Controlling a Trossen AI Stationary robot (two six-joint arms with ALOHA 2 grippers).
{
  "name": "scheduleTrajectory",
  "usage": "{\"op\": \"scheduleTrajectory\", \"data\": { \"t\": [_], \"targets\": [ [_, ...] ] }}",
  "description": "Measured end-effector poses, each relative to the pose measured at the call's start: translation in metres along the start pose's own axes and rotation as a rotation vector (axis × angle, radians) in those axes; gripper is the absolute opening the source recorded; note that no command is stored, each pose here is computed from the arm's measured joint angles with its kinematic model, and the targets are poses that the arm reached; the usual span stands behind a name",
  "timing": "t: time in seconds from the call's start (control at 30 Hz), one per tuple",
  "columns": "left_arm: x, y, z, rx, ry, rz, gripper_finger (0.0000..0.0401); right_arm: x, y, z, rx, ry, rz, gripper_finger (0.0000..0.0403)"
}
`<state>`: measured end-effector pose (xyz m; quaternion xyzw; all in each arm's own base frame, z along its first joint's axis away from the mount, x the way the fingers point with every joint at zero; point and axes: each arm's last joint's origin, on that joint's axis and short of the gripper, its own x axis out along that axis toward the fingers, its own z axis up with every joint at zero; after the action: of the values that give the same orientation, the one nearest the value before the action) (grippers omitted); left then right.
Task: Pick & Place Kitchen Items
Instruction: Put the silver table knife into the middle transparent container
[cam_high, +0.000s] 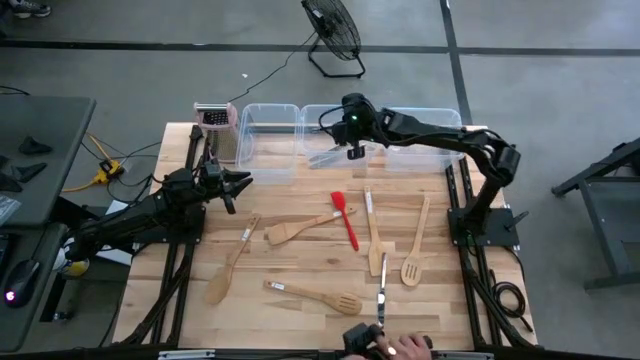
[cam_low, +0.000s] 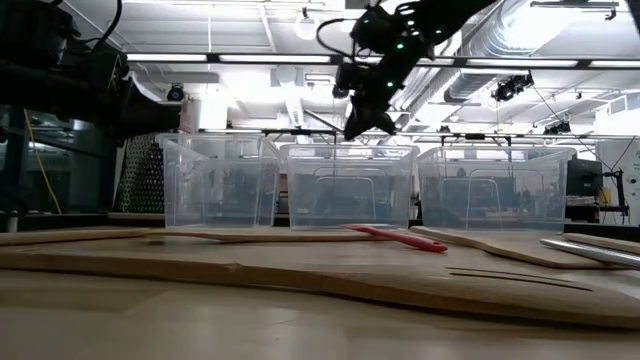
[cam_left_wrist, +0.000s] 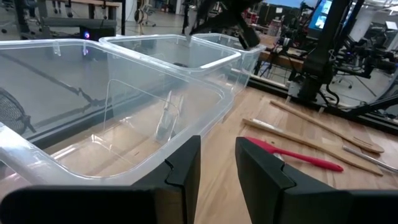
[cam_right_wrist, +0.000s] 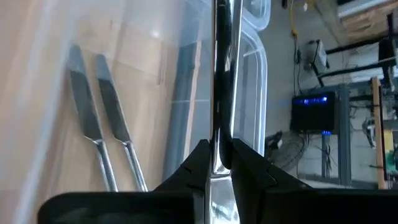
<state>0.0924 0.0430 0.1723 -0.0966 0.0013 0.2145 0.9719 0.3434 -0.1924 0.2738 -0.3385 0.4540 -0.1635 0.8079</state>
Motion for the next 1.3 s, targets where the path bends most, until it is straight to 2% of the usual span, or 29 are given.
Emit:
{"op": "scheduleTrajectory", "data": {
  "t": [0.3,0.47,0.6,0.77,0.97,1.3],
  "targets": [
    [0.000,0.000,-0.002,0.000,0.018,0.007,0.0101,0.032,-0.006,0.007,-0.054,0.165,0.179,0.0033],
    [0.000,0.000,-0.002,0.000,0.018,0.007,0.0101,0.047,-0.013,0.006,-0.065,0.187,0.192,0.0033],
    [0.000,0.000,-0.002,0.000,0.018,0.006,0.0101,0.056,-0.012,0.002,-0.120,0.195,0.218,0.0035],
    [0.000,0.000,-0.002,0.000,0.018,0.006,0.0101,0.057,-0.008,-0.001,-0.175,0.209,0.257,0.0048],
    [0.000,0.000,-0.002,0.000,0.018,0.005,0.0101,0.058,-0.010,-0.004,-0.171,0.225,0.253,0.0044],
    [0.000,0.000,-0.002,0.000,0.019,0.002,0.0101,0.059,-0.012,-0.007,-0.174,0.240,0.240,0.0087]
  ]
}}
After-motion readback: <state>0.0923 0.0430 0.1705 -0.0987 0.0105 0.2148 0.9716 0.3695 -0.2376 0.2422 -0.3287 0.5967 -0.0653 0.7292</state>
